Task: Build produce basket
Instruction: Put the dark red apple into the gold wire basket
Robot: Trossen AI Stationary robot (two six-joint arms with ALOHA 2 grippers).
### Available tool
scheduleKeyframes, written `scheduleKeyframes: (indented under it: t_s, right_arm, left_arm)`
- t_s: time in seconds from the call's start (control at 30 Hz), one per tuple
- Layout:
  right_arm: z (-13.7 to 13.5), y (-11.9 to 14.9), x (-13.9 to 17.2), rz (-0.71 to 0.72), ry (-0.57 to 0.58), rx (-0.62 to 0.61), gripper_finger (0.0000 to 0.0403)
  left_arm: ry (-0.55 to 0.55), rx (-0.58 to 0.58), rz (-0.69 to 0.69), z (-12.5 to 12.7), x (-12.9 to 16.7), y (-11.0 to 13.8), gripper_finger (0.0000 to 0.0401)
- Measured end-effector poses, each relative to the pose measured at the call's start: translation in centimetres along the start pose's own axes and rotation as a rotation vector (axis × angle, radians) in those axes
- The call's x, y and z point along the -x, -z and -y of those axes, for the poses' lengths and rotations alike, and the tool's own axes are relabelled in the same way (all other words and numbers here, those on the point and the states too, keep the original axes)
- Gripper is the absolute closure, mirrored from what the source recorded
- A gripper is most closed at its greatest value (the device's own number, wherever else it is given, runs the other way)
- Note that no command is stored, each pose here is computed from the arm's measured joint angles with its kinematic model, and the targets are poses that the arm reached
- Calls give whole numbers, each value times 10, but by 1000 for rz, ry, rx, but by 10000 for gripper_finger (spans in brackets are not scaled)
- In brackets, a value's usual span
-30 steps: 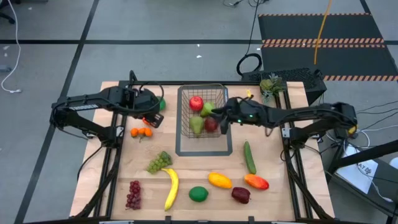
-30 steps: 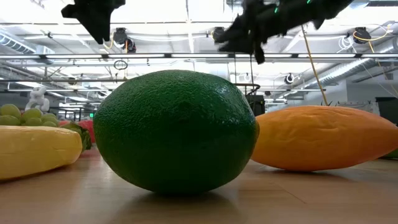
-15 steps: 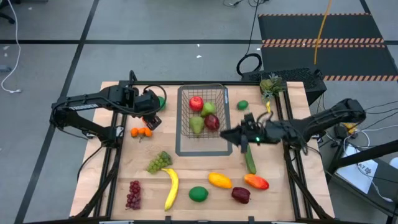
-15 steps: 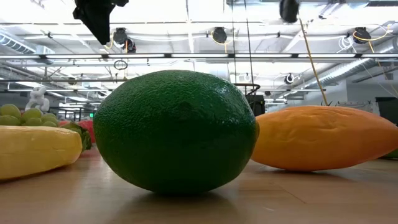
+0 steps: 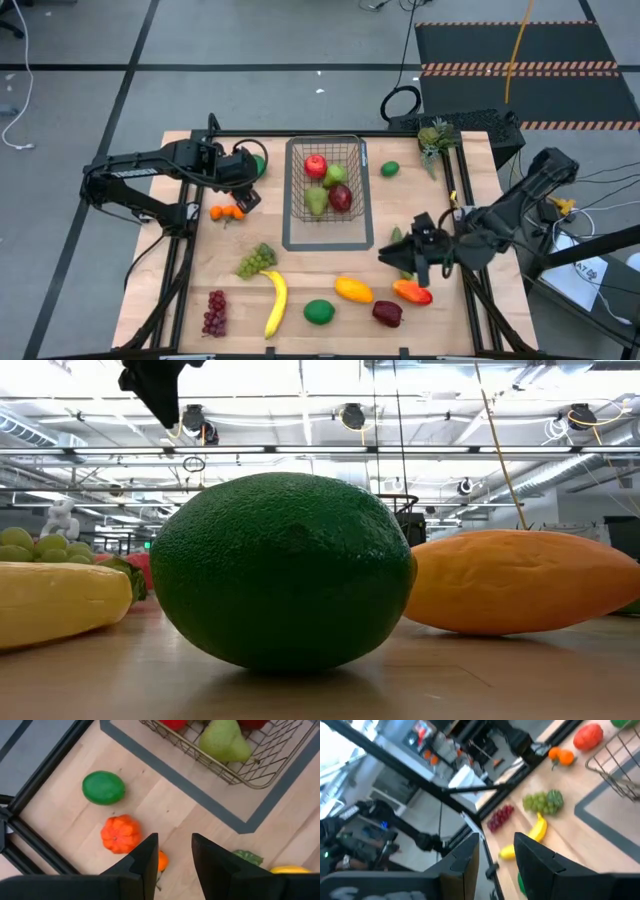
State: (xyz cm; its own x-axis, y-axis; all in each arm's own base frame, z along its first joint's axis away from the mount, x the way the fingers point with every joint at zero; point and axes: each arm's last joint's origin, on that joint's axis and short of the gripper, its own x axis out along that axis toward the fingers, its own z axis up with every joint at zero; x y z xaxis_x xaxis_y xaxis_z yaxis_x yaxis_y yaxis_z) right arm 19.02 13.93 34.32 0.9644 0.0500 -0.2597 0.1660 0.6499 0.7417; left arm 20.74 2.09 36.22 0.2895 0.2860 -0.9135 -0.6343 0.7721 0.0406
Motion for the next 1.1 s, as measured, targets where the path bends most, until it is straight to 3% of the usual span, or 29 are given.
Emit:
scheduleKeyframes:
  t_s: [0.13,0.47,0.8,0.97,1.1]
  right_arm:
    - [-7,5,12,-98,11,17,287]
    - [-5,41,33,-515,15,-16,287]
    - [2,79,44,-663,24,71,287]
    - [24,108,41,-685,33,-105,287]
    - [39,127,39,-701,-34,-213,283]
  left_arm:
    - [2,39,2,0,0,0,281]
    - [110,213,-24,11,2,2,281]
    - [386,329,145,54,16,-4,281]
    - [474,392,232,79,20,-5,281]
    - [544,426,267,100,17,-9,281]
